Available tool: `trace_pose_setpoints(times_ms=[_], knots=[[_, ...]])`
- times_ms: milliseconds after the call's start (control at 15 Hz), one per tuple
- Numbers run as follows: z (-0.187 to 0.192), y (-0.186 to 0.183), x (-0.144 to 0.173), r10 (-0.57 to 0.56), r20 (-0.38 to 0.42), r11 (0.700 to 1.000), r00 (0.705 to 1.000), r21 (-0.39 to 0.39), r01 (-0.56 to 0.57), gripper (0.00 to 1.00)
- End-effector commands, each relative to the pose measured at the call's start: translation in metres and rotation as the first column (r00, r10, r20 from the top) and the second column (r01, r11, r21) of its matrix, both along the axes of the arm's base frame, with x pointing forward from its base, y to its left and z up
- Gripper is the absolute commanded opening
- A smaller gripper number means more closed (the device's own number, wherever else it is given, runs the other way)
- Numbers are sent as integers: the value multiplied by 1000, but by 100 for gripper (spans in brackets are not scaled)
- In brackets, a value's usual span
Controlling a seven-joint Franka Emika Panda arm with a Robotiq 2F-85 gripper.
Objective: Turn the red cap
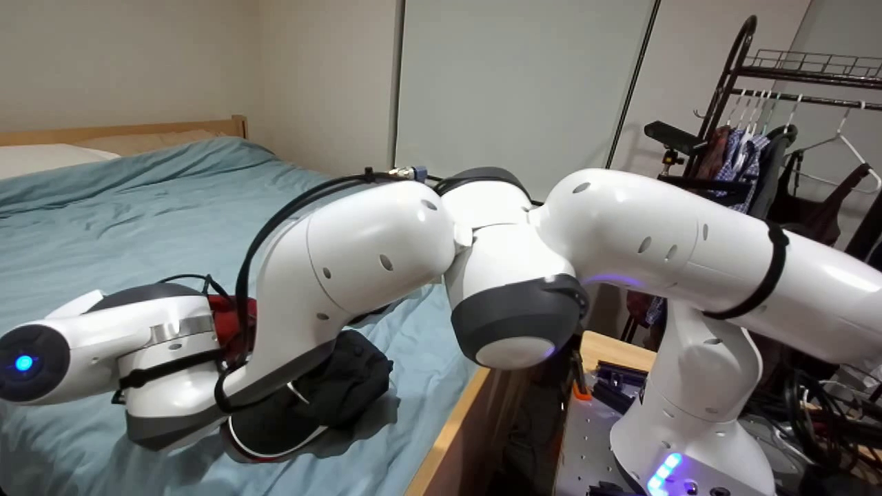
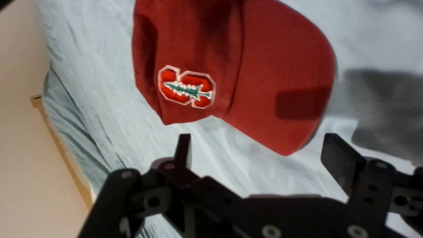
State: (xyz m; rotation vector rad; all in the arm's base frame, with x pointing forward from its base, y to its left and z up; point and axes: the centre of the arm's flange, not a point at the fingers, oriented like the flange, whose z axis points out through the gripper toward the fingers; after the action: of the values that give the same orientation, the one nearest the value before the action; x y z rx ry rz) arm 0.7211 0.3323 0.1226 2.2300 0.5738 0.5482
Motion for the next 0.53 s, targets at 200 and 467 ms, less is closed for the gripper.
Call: trace_pose_setpoints(times_ms=[200,467], knots=[[-2,-1,2,3,-1,998,1000,62,-3,100],[-1,1,2,3,-1,998,1000,68,-3,100]])
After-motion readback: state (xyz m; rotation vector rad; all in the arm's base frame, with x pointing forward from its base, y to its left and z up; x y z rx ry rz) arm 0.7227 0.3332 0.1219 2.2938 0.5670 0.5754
